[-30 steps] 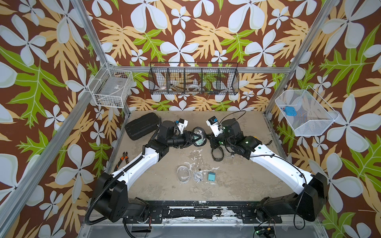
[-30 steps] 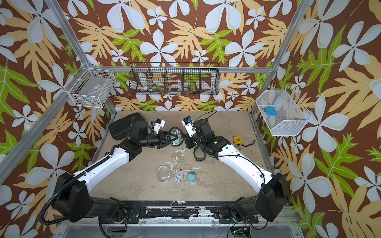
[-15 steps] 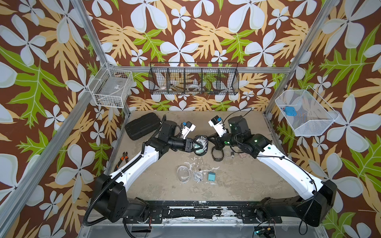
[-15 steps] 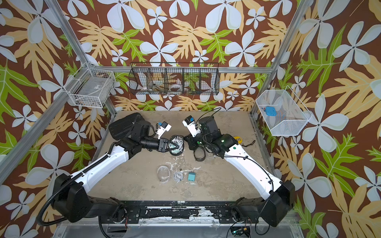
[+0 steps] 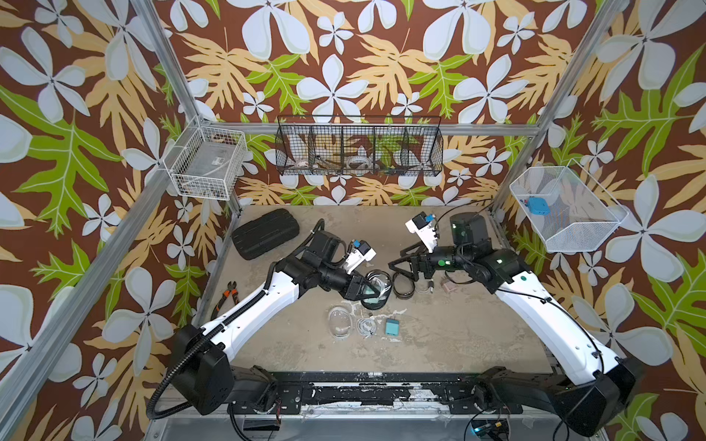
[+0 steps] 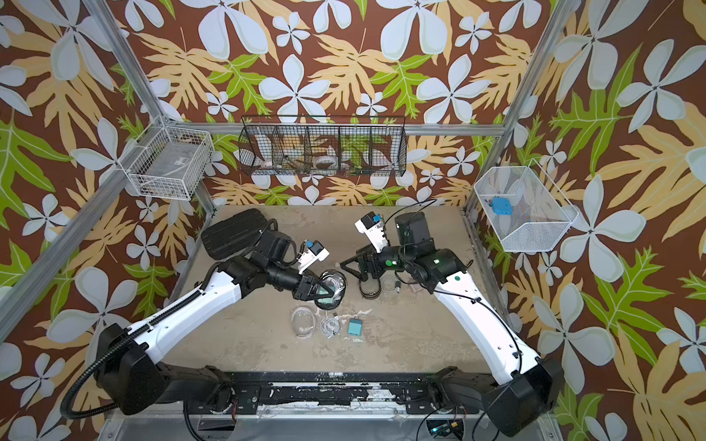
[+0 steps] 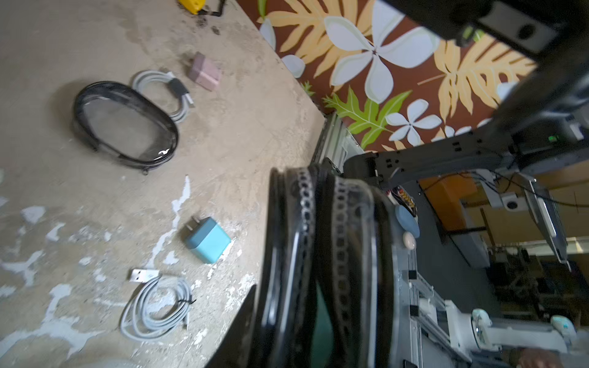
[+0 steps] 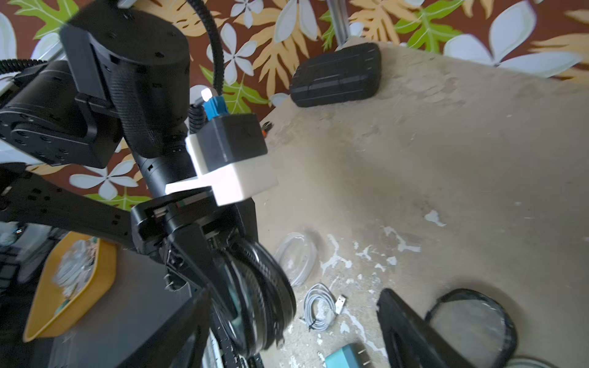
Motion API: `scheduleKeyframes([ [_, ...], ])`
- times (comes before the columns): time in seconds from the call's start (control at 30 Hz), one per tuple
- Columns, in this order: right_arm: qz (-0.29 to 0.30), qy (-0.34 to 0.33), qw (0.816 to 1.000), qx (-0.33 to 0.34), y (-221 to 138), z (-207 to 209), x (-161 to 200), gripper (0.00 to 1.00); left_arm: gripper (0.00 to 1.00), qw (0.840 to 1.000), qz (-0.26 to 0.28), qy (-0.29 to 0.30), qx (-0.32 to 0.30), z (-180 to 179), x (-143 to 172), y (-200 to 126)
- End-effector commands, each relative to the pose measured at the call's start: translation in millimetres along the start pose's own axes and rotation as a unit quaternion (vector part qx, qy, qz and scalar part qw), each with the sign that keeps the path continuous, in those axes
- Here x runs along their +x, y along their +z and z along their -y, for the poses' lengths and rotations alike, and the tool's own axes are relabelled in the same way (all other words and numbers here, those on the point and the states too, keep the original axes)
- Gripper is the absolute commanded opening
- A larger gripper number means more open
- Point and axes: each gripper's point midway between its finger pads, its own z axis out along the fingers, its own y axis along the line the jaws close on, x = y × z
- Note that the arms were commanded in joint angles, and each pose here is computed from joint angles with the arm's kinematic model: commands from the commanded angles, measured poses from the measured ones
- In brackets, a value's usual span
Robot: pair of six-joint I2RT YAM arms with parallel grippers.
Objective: Pack away charging kits
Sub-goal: Zip the zipper on the storage bag.
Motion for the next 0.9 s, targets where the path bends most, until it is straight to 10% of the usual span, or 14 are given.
scheduleKeyframes([
  [0.0,0.000,-0.006,0.997,-0.078,4.2,-21.5,0.9,0.85,0.00,0.999,-0.019,0.032,0.018,11.7,3.1,8.3],
  [0.43,-0.063,0.035,0.988,-0.137,25.7,-29.3,55.8,0.81,0.00,0.998,-0.033,0.050,0.031,19.9,2.9,6.3],
  [0.87,-0.053,0.054,0.978,-0.193,25.9,-42.3,51.7,0.00,0.07,0.997,-0.023,0.069,0.014,23.6,4.0,-3.2],
])
